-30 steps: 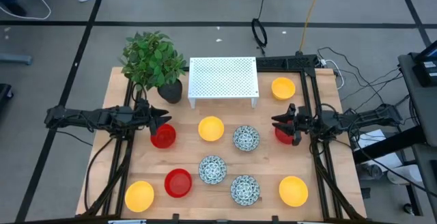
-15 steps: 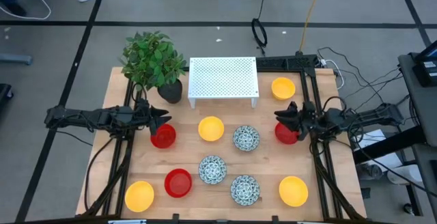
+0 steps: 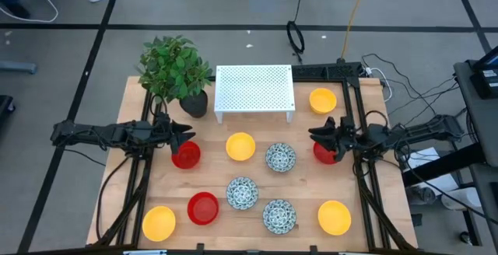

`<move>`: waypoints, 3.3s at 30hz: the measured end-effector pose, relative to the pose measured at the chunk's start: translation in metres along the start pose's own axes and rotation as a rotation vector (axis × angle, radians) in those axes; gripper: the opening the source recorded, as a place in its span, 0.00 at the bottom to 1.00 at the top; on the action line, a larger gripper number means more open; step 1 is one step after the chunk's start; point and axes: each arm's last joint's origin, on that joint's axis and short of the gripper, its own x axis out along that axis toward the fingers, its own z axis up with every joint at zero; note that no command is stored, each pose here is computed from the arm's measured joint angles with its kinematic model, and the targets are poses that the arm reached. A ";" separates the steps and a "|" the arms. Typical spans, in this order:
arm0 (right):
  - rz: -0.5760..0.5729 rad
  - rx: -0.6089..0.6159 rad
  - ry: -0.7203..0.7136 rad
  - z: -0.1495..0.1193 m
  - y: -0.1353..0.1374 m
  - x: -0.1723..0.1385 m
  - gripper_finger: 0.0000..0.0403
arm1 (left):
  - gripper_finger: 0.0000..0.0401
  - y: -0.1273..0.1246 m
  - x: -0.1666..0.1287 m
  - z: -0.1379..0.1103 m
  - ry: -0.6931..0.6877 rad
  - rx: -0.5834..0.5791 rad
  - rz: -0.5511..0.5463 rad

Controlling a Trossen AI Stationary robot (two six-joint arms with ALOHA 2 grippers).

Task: Pick & Place Mini bowls
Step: Put the blue patterned bowl on the shelf

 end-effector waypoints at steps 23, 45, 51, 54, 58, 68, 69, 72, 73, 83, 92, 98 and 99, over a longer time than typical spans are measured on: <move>-0.091 -0.347 0.694 -0.007 0.019 0.049 0.46 | 0.54 0.000 0.000 0.000 0.000 0.000 0.000; 0.162 -0.815 1.084 -0.077 0.023 0.112 0.46 | 0.54 0.000 0.000 0.000 0.000 0.000 0.000; 0.093 -0.876 1.141 -0.093 0.015 0.114 0.45 | 0.54 0.000 0.000 0.000 0.000 0.000 0.000; 0.010 -0.925 1.163 -0.099 0.009 0.114 0.44 | 0.54 0.000 0.000 0.000 0.000 0.000 0.000; 0.004 -0.948 1.194 -0.104 0.006 0.114 0.36 | 0.54 0.000 0.000 0.000 0.000 0.000 0.000; 0.012 -0.942 1.178 -0.099 0.007 0.113 0.03 | 0.54 0.000 0.000 0.000 0.000 0.000 0.000; 0.013 -0.939 1.171 -0.097 0.008 0.113 0.03 | 0.54 0.000 0.000 0.000 0.000 0.000 0.000; 0.024 -0.929 1.115 -0.084 0.015 0.112 0.02 | 0.54 0.000 0.000 0.000 0.000 0.000 0.000; 0.027 -0.928 1.086 -0.079 0.017 0.112 0.02 | 0.54 0.000 0.000 0.000 0.000 0.000 0.000; -0.012 -0.992 0.783 -0.002 0.023 0.108 0.01 | 0.54 0.000 0.000 0.000 0.000 0.000 0.000; -0.311 -0.906 0.785 0.060 -0.010 0.152 0.01 | 0.54 0.000 0.000 0.000 0.000 0.000 0.000; -0.532 -0.729 0.819 0.083 -0.049 0.172 0.01 | 0.54 0.000 0.000 0.000 -0.002 -0.001 -0.002; -0.558 -0.706 0.822 0.085 -0.055 0.173 0.01 | 0.54 0.000 0.000 0.000 -0.003 -0.002 -0.003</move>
